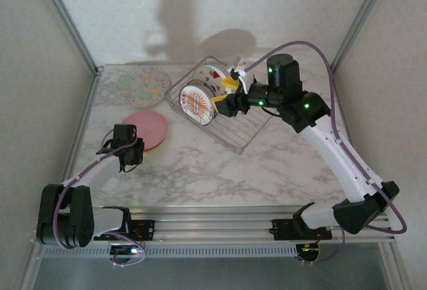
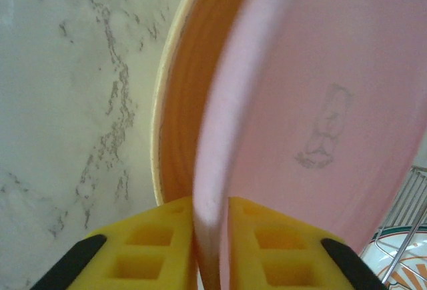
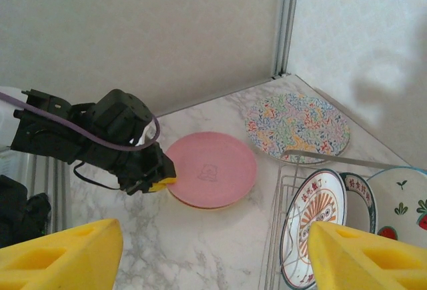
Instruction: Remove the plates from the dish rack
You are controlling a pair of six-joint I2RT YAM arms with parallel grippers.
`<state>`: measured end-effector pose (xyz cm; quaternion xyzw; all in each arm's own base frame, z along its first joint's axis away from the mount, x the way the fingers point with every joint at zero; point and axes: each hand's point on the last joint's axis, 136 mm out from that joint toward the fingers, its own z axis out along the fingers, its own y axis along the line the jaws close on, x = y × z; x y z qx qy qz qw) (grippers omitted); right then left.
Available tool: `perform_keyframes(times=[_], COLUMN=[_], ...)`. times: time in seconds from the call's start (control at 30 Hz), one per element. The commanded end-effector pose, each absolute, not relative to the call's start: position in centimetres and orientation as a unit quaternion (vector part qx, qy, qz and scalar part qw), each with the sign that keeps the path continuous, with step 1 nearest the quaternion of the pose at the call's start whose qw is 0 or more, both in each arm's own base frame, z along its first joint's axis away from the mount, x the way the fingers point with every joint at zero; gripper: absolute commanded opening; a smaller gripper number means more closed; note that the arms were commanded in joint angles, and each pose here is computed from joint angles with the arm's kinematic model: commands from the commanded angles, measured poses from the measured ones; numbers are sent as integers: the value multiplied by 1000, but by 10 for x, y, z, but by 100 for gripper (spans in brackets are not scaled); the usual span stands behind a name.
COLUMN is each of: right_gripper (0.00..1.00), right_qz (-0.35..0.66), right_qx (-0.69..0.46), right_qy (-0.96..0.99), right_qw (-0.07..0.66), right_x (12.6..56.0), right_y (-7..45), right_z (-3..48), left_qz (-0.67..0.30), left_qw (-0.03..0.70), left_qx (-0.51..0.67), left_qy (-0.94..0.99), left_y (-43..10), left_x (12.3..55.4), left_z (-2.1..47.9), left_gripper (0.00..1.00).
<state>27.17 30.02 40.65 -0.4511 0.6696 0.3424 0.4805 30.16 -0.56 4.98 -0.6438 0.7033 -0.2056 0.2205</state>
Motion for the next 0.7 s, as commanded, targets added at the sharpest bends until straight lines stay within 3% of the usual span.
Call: perform_keyframes(times=[0.0, 0.47, 0.67], right_gripper=[74, 72, 71], right_qz=[345, 205, 211], right_qx=[-447, -333, -304], right_qy=[665, 751, 774], right_qw=[489, 532, 514], right_x=[271, 350, 388], right_y=[303, 275, 273], right_z=[416, 399, 372], left_qz=[-212, -230, -254], left_qw=[226, 240, 255], left_qx=[-647, -648, -652], left_qy=[696, 685, 667], left_y=[-3, -5, -7], left_x=[304, 298, 294], left_z=[52, 81, 106], left_gripper=[24, 51, 57])
